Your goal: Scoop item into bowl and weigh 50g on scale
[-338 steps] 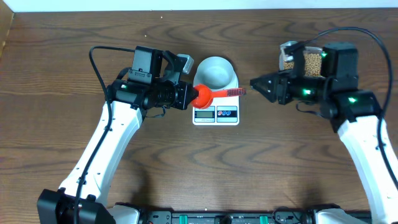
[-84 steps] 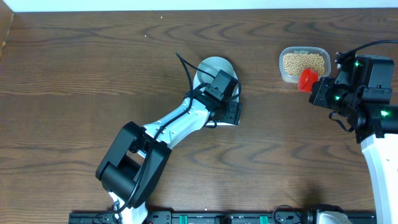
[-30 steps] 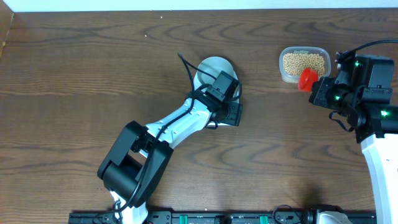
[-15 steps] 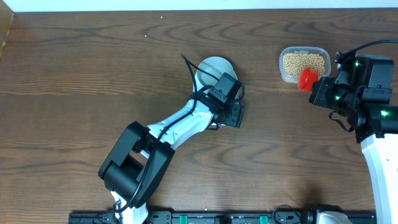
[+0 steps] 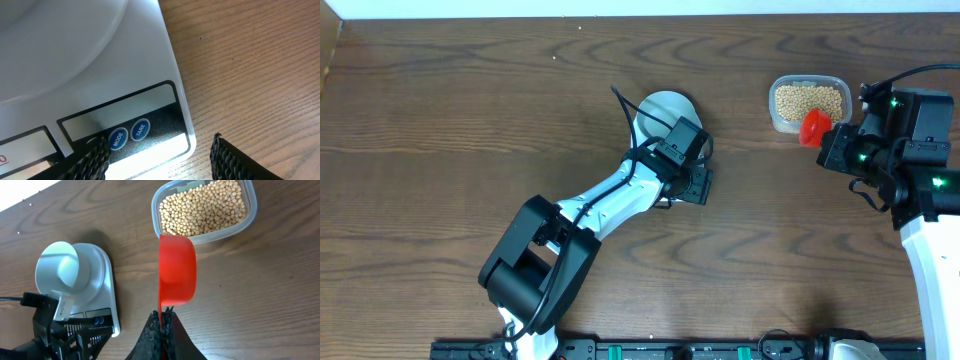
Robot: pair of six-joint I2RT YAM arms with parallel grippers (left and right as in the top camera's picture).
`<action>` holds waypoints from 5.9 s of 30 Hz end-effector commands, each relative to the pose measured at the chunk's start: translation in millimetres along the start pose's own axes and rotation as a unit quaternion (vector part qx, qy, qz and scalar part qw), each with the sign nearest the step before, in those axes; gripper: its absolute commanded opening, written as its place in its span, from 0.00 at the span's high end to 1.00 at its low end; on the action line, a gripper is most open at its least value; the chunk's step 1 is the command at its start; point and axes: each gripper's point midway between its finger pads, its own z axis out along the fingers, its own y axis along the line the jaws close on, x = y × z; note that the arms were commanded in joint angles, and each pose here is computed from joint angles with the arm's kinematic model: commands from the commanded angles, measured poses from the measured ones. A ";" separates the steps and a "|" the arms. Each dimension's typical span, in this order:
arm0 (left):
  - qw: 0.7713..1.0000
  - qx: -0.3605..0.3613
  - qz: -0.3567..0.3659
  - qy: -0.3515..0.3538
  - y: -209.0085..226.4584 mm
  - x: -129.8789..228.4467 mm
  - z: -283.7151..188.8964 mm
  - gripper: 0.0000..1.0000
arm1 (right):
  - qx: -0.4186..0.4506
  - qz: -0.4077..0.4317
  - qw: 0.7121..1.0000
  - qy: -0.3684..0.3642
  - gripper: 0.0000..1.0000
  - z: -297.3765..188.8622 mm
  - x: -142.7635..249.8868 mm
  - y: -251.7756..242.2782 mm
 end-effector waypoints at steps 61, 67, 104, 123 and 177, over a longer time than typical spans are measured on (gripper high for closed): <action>1.000 -0.017 -0.006 0.025 13.9 12.7 11.6 0.33 | 0.002 -0.007 1.000 -0.009 0.99 -3.0 -6.4 0.0; 0.999 -0.020 -0.004 0.038 14.4 20.3 21.7 0.33 | 0.002 -0.007 1.000 -0.009 0.99 -3.0 -6.3 0.0; 0.996 0.025 0.014 -0.083 -21.1 -31.6 -81.5 0.33 | 0.000 -0.008 1.000 -0.017 0.99 -3.1 -10.2 1.0; 0.999 0.009 0.009 -0.041 -10.7 -17.6 -42.7 0.33 | -0.002 -0.010 1.000 -0.025 0.99 -3.3 -14.1 2.2; 0.999 -0.026 -0.001 0.023 14.2 16.6 13.1 0.33 | 0.000 -0.009 1.000 -0.020 0.98 -3.1 -11.6 1.5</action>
